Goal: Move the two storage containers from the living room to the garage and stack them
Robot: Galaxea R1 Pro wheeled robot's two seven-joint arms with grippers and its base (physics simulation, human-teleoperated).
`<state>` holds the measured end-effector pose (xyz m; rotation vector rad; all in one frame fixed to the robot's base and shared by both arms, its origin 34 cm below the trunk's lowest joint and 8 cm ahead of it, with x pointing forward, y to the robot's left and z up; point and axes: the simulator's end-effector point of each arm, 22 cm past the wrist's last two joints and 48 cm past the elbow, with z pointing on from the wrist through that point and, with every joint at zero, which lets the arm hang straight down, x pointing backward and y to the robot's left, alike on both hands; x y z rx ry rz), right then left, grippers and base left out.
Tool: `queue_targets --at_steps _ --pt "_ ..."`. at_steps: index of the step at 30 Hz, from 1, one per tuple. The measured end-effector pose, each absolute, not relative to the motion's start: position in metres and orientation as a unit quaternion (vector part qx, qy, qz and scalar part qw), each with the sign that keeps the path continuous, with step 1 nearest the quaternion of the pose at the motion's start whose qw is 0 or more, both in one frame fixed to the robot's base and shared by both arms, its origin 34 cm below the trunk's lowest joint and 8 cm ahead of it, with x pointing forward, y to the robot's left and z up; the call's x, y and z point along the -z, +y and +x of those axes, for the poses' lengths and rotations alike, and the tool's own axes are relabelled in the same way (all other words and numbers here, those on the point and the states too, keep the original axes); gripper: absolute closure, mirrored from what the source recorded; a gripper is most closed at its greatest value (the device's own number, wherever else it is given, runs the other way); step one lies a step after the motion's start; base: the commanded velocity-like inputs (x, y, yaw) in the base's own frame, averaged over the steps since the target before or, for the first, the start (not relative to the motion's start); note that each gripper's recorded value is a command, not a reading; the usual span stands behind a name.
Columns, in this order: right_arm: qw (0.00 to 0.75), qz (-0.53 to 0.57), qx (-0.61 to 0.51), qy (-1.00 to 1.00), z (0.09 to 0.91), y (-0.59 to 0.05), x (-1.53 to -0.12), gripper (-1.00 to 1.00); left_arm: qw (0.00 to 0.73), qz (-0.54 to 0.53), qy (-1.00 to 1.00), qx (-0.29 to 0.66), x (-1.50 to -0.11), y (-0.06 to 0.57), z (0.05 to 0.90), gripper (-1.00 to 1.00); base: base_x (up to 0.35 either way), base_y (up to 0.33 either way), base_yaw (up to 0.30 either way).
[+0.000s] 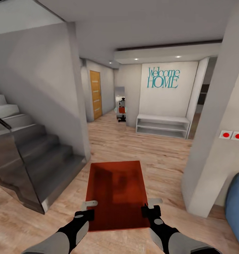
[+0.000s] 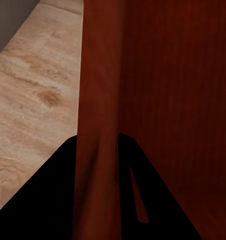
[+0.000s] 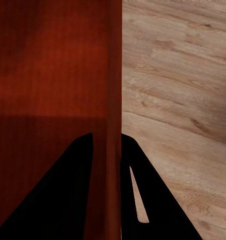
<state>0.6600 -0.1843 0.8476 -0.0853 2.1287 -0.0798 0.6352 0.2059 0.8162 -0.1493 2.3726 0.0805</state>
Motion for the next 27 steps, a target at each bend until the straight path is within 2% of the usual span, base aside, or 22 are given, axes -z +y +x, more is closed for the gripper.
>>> queue_targets --at_steps 16,27 --pt "0.484 -0.035 0.033 0.874 0.66 -0.1844 -0.8477 1.0 0.372 -0.058 0.926 -0.031 -0.8163 0.2059 0.6353 1.0 0.322 0.0 -0.001" --pt "0.484 -0.036 0.034 0.874 0.66 -0.1837 -0.8479 1.0 0.372 -0.059 0.926 -0.031 -0.816 0.2066 0.6351 1.0 0.322 0.0 -0.136"
